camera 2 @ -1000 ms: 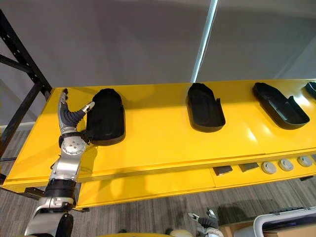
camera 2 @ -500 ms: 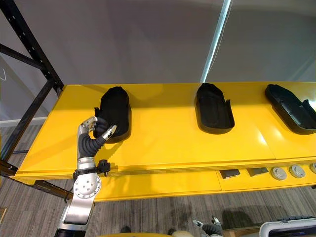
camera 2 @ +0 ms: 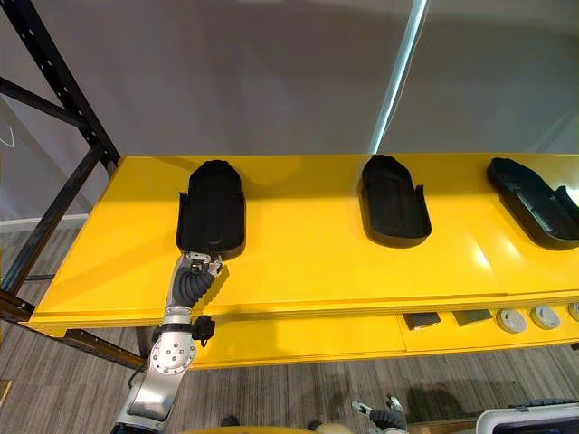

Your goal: Walk over and take plastic housings, then place them on the shelf

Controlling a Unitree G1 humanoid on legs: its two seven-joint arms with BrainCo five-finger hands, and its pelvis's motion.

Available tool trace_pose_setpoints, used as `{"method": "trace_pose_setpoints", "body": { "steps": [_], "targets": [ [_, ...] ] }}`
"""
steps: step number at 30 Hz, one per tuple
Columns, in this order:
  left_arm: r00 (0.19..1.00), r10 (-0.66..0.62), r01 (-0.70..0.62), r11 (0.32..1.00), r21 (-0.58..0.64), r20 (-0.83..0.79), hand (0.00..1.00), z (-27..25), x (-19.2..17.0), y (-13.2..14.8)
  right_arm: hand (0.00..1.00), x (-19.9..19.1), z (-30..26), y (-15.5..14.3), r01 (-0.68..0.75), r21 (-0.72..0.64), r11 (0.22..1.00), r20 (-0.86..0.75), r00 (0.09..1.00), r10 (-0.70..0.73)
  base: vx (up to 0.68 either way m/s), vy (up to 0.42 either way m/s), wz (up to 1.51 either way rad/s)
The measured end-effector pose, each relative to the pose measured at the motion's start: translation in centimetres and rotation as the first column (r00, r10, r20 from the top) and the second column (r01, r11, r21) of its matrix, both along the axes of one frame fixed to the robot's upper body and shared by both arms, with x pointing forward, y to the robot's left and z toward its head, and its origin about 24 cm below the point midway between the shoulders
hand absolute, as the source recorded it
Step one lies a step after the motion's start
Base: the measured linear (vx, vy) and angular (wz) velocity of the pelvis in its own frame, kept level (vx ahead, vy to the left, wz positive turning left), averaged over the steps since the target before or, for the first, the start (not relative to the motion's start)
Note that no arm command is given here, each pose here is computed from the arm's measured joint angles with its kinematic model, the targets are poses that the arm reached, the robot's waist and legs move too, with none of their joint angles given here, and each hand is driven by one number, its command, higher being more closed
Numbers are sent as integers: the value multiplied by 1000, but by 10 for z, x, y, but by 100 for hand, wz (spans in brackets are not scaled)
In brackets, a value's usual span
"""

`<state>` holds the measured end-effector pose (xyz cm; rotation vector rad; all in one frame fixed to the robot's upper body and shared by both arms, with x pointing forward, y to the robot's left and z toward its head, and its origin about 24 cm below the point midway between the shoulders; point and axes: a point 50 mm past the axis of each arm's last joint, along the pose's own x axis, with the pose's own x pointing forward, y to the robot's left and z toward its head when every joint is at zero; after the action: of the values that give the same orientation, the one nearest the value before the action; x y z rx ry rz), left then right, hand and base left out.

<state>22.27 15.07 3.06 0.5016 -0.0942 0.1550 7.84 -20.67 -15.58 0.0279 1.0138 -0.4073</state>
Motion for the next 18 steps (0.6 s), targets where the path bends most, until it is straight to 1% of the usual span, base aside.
{"method": "trace_pose_setpoints", "body": {
  "steps": [7, 18],
  "targets": [
    [996, 39, -38, 999, 17, -85, 100, -16, 3, 7, 0, 1, 0, 0, -11, -4, 1000, -2, 1000, 11, -12, 0, -2],
    [990, 107, -102, 993, 58, -94, 100, -16, 25, 22, 0, 10, 3, 1, -33, -13, 999, 25, 999, 34, 13, 0, 0]
  ]
}}
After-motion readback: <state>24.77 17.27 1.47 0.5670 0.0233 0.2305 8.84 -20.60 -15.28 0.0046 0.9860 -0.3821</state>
